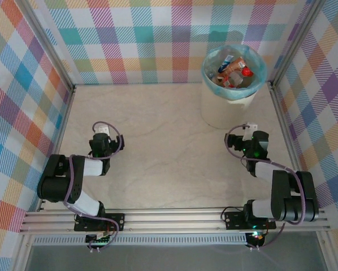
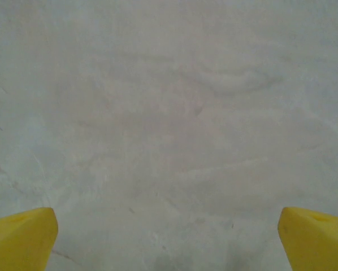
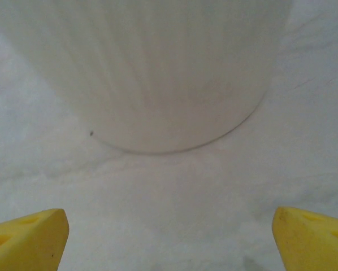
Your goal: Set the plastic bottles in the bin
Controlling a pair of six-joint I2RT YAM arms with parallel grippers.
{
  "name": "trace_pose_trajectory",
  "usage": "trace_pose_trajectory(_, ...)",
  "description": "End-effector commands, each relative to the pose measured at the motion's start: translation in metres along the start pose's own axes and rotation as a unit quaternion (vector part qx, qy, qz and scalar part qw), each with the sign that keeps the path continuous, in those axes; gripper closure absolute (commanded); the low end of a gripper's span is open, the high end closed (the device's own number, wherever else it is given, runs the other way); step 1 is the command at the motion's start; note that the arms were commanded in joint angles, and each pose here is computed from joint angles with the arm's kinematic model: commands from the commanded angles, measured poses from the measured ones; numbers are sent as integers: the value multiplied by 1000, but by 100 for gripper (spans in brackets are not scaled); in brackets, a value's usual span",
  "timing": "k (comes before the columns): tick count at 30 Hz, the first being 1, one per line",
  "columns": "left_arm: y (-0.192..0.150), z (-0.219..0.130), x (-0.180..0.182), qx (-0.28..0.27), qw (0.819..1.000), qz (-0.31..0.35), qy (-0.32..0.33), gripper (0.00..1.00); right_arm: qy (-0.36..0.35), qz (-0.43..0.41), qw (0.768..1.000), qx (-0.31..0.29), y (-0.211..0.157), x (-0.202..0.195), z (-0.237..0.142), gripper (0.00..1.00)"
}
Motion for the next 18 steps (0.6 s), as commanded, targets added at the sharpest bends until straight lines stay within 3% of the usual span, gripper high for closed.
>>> trace_pose_trajectory(1,30,2,-12,-48,998,0,-40,0,73,-55,993,-74,19,25,-16,7)
trace_pose_trajectory(3,30,2,-13,-50,998,3,-39,0,40,-29,994,-95,23,9,-17,4)
trace_pose_trajectory(5,31,2,-13,-52,998,3,-39,0,54,-29,993,-97,18,11,-9,3)
trace_pose_trajectory(8,31,2,-13,-52,998,3,-39,0,52,-11,996,-77,10,1,17,1)
trace_pose_trajectory(10,30,2,-13,-52,998,4,-38,0,2,-22,999,-36,8,-2,31,0)
trace_pose_trajectory(18,31,2,-15,-51,998,8,-38,0,-28,-28,998,-39,8,-4,31,0)
Point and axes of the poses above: each hand's point on the last joint's axis, 136 mm out from that joint toward the fingers, its own z axis out along the fingers, its own x axis along the line the jaws close on, y = z × x, the point moved 1 cm from there along -z, back along the fingers, and after that the axes turned 8 degrees about z, right-handed, at the moved point
